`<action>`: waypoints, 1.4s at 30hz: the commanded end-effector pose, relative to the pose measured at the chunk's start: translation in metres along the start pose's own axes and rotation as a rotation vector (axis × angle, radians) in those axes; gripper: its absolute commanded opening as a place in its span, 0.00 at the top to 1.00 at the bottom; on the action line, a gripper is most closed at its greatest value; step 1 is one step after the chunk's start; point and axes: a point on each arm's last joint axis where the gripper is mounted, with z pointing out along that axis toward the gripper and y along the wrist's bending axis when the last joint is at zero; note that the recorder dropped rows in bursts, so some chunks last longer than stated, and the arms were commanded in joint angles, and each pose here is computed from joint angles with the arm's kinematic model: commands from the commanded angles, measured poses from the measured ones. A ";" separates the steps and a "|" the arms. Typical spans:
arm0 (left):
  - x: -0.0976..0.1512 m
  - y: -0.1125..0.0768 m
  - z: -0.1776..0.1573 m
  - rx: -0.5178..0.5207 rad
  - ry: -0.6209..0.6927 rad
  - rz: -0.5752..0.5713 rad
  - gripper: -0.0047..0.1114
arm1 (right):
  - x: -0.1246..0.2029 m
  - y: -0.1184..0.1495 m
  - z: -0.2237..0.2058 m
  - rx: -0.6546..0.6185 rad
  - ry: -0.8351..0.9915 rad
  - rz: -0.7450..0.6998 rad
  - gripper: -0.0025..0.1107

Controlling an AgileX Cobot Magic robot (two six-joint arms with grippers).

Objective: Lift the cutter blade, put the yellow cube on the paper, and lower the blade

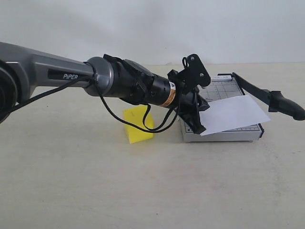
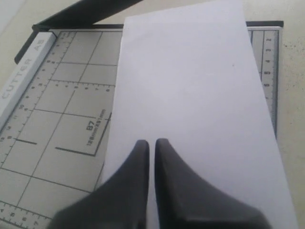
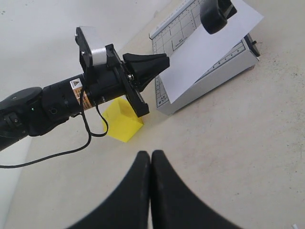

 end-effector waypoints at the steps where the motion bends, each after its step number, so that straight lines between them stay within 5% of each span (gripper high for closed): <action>1: 0.002 0.000 -0.002 -0.005 0.009 -0.014 0.92 | 0.000 -0.001 0.000 -0.001 -0.010 -0.019 0.98; 28: 0.054 -0.017 0.033 0.044 0.116 0.037 0.92 | 0.000 -0.001 0.000 -0.001 -0.010 -0.019 0.98; 42: 0.041 -0.012 0.035 0.042 0.043 0.070 0.92 | 0.000 -0.001 0.000 -0.001 -0.010 -0.024 0.98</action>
